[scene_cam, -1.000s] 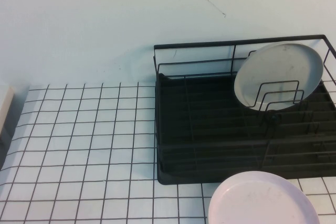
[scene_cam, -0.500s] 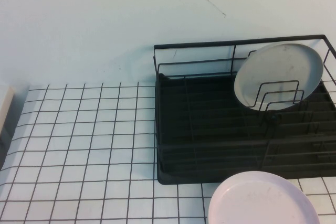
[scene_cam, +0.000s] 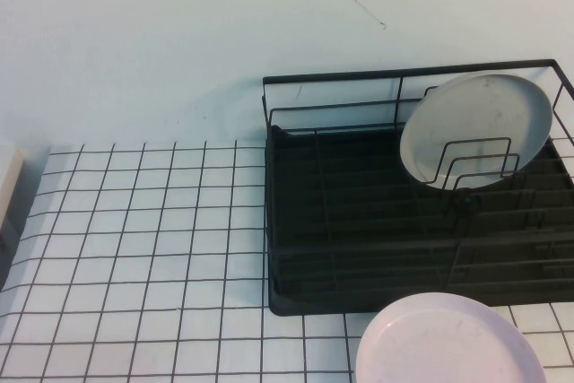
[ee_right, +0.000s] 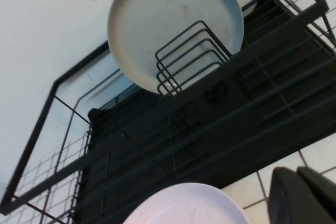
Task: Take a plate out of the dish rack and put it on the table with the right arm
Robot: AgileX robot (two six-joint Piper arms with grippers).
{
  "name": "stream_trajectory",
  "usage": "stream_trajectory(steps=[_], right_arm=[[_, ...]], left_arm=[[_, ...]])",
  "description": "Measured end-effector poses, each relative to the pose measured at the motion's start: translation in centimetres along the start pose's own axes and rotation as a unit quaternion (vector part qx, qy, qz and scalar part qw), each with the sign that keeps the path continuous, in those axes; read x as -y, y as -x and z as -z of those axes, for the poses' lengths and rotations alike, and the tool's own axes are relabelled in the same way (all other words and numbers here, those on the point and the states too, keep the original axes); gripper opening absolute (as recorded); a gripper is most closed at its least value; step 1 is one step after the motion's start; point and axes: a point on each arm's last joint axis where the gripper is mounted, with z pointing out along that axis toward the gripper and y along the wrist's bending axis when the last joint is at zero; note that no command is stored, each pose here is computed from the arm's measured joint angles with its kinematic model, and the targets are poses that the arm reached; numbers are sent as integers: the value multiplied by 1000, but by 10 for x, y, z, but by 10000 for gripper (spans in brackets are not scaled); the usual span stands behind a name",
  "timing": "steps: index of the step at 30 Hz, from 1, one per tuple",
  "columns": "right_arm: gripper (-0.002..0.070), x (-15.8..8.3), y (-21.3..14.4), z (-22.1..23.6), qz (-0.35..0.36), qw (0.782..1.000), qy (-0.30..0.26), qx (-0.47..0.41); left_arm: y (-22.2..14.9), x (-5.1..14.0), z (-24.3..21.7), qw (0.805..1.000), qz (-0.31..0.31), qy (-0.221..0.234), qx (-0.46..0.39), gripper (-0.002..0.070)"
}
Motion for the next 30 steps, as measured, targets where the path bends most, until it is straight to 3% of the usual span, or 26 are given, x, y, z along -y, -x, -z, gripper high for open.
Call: stream_trajectory(steps=[2, 5, 16, 30], right_arm=[[-2, -2, 1, 0, -21, 1000, 9, 6], [-2, -2, 2, 0, 6, 1000, 10, 11], [-2, -2, 4, 0, 175, 984, 5, 21], [-2, -2, 4, 0, 233, 972, 3, 23]], left_arm=[[0, 0, 0, 1000, 0, 0, 0, -3], [0, 0, 0, 1000, 0, 0, 0, -3], [0, 0, 0, 1000, 0, 0, 0, -3], [0, 0, 0, 1000, 0, 0, 0, -3]])
